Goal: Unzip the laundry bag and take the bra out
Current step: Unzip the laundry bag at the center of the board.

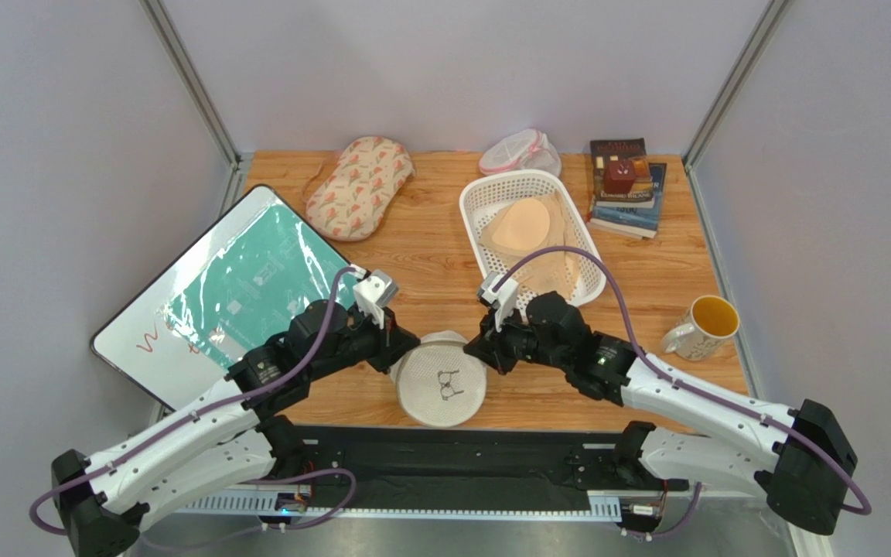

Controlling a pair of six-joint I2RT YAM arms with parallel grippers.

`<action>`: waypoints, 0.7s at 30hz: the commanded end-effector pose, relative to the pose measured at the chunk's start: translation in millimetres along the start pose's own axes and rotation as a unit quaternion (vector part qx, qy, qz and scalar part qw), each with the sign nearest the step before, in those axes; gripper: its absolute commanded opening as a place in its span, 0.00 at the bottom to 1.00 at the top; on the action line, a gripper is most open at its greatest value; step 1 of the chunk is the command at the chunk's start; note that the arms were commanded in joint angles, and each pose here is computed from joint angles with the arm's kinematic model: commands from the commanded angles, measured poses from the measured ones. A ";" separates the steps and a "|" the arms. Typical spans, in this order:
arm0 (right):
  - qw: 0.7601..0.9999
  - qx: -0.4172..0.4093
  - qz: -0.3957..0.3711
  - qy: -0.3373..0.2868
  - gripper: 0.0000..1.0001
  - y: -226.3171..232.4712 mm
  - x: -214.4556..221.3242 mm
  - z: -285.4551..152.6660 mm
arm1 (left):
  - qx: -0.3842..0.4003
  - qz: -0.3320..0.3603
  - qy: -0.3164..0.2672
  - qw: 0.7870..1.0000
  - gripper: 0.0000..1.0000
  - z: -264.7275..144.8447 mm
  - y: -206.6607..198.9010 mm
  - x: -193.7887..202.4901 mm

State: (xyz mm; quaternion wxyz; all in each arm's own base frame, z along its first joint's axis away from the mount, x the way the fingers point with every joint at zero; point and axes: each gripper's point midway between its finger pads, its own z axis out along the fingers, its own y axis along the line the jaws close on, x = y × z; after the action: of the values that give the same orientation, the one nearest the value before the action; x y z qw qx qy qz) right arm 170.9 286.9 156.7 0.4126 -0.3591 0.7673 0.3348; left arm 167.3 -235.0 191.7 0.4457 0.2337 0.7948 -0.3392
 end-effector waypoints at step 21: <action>0.997 0.075 0.026 -0.005 0.47 -23.1 4.1 -17.0 | -0.013 0.010 -0.005 1.000 0.00 -12.7 4.7 -1.1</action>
State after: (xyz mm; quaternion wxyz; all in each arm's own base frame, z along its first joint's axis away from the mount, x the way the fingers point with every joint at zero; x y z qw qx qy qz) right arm 178.7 272.6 157.6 0.4304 -0.3021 0.7892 0.3174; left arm 164.5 -224.5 192.2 0.4531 0.2232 0.7967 -0.3320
